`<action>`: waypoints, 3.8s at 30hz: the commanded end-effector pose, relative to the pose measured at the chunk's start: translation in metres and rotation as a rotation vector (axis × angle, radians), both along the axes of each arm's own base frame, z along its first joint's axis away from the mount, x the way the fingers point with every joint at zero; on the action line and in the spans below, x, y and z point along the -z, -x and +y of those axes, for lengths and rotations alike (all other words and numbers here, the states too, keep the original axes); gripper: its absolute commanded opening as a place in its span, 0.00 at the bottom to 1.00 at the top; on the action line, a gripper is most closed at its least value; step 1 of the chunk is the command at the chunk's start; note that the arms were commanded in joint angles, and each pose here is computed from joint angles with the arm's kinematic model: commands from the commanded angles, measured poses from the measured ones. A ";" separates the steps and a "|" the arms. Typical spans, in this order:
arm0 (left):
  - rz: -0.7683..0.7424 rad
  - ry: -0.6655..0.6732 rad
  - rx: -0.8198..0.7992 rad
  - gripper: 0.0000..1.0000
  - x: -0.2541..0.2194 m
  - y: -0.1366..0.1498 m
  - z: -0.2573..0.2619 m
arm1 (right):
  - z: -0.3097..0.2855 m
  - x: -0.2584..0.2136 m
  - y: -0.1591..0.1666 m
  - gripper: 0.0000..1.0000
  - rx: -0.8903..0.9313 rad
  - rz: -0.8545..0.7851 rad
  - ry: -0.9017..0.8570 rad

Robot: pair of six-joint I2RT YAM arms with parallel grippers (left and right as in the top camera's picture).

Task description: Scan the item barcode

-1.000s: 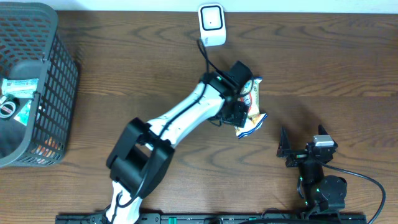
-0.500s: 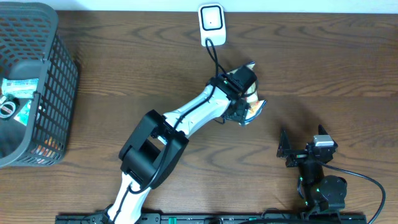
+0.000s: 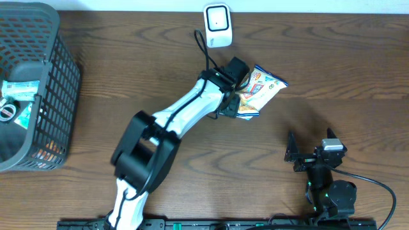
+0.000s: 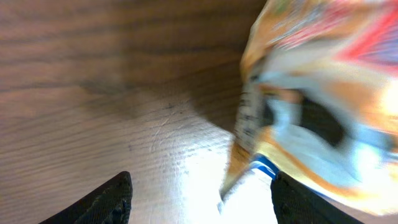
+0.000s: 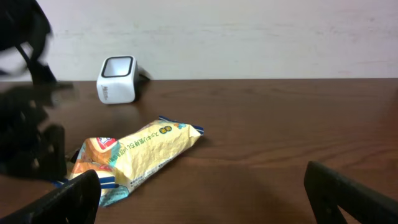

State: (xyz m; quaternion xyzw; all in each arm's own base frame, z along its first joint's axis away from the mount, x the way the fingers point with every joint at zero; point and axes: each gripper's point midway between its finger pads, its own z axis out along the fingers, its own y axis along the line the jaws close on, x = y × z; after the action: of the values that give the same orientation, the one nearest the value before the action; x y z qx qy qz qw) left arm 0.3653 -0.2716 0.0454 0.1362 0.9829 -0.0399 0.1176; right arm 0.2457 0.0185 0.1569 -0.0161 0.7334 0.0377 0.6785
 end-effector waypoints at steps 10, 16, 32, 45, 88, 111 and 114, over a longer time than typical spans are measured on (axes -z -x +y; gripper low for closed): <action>-0.363 0.234 -0.022 0.71 -0.174 -0.015 0.013 | -0.002 0.001 0.000 0.99 0.007 -0.001 0.012; -0.370 0.237 -0.068 0.50 -0.172 -0.028 0.024 | -0.002 0.001 0.000 0.99 0.006 -0.001 0.012; -0.106 0.260 -0.118 0.73 -0.009 -0.048 -0.036 | -0.002 0.001 0.000 0.99 0.007 -0.001 0.012; 0.045 0.345 0.028 0.73 -0.008 0.010 -0.087 | -0.002 0.001 0.000 0.99 0.007 -0.001 0.012; -0.180 0.274 0.053 0.73 0.026 -0.061 -0.067 | -0.002 0.001 0.000 0.99 0.006 -0.001 0.012; -0.372 0.525 0.236 0.73 -0.133 -0.073 -0.052 | -0.002 0.001 0.000 0.99 0.006 -0.001 0.012; -0.468 0.553 0.207 0.73 -0.183 -0.078 -0.028 | -0.002 0.001 0.000 0.99 0.007 0.000 0.012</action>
State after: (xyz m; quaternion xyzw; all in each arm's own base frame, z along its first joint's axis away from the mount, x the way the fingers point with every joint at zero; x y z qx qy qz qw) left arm 0.4383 -0.3182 0.1703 0.2014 0.8868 -0.2765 0.3108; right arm 0.2458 0.0185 0.1570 -0.0161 0.7333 0.0377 0.6786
